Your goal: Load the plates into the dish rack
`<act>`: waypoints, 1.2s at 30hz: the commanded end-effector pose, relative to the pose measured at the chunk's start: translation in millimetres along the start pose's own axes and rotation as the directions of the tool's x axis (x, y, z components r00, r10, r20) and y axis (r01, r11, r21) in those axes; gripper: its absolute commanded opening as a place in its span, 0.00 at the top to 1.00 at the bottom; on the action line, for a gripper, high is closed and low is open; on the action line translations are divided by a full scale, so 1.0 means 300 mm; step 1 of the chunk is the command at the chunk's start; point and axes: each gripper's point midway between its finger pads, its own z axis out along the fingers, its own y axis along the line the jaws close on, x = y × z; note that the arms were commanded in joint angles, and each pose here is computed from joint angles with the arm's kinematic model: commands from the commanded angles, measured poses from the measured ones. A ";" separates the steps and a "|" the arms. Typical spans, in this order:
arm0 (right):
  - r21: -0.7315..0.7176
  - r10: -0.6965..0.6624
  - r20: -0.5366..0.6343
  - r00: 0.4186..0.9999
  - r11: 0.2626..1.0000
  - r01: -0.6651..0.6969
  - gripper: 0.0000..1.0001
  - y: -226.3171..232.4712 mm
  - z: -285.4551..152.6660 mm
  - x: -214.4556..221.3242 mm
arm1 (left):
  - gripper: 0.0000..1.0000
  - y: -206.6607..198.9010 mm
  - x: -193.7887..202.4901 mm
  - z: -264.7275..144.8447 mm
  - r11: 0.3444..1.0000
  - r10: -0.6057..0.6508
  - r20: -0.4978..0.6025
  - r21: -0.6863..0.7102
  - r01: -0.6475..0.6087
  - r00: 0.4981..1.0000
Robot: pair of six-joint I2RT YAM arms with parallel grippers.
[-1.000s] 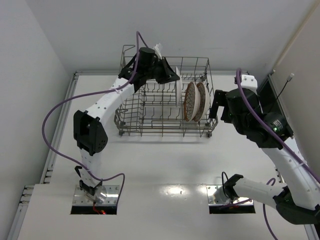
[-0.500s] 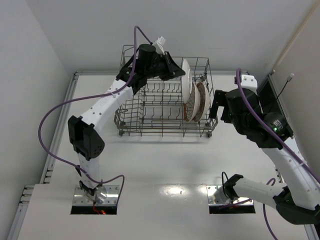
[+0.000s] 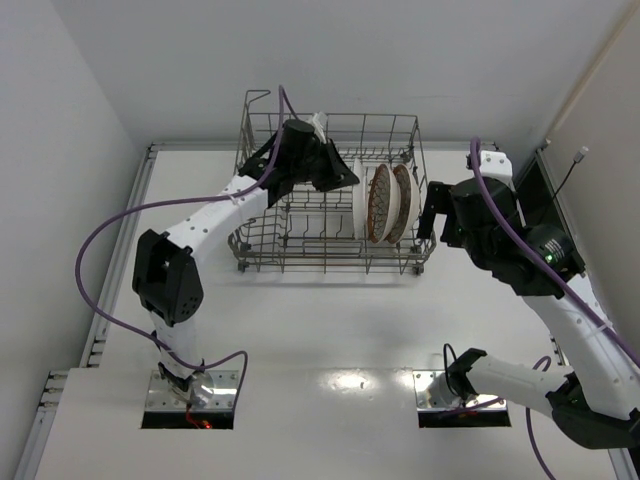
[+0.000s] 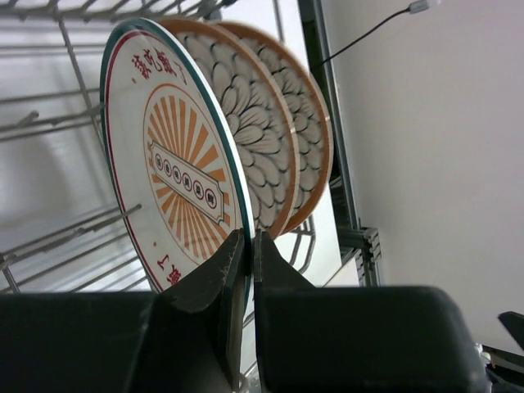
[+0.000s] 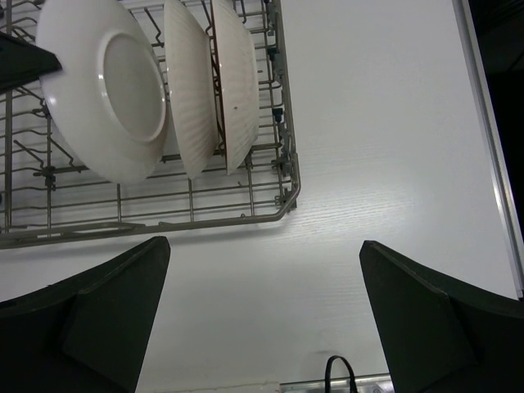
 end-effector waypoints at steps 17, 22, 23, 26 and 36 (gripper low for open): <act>0.007 0.007 0.004 1.000 1.000 -0.007 0.00 -0.017 -0.011 0.003 | 1.00 -0.150 -0.018 0.028 0.987 0.043 0.046 0.151 -0.050 0.998; 0.010 0.002 -0.003 1.000 1.000 -0.002 0.00 -0.021 -0.012 0.008 | 1.00 -0.129 -0.029 0.072 0.992 0.034 0.038 0.117 -0.038 0.999; 0.014 -0.003 -0.010 1.000 1.000 0.003 0.00 -0.024 -0.013 0.014 | 1.00 -0.113 -0.030 0.091 0.993 0.042 0.042 0.104 -0.046 0.998; 0.014 -0.003 -0.010 1.000 1.000 0.003 0.00 -0.024 -0.013 0.014 | 1.00 -0.071 -0.005 0.118 0.997 0.030 0.010 0.070 -0.030 1.000; 0.026 -0.008 -0.012 1.000 1.000 0.008 0.00 -0.041 -0.022 0.020 | 0.99 0.008 0.041 0.126 1.000 0.008 -0.019 -0.003 -0.008 1.000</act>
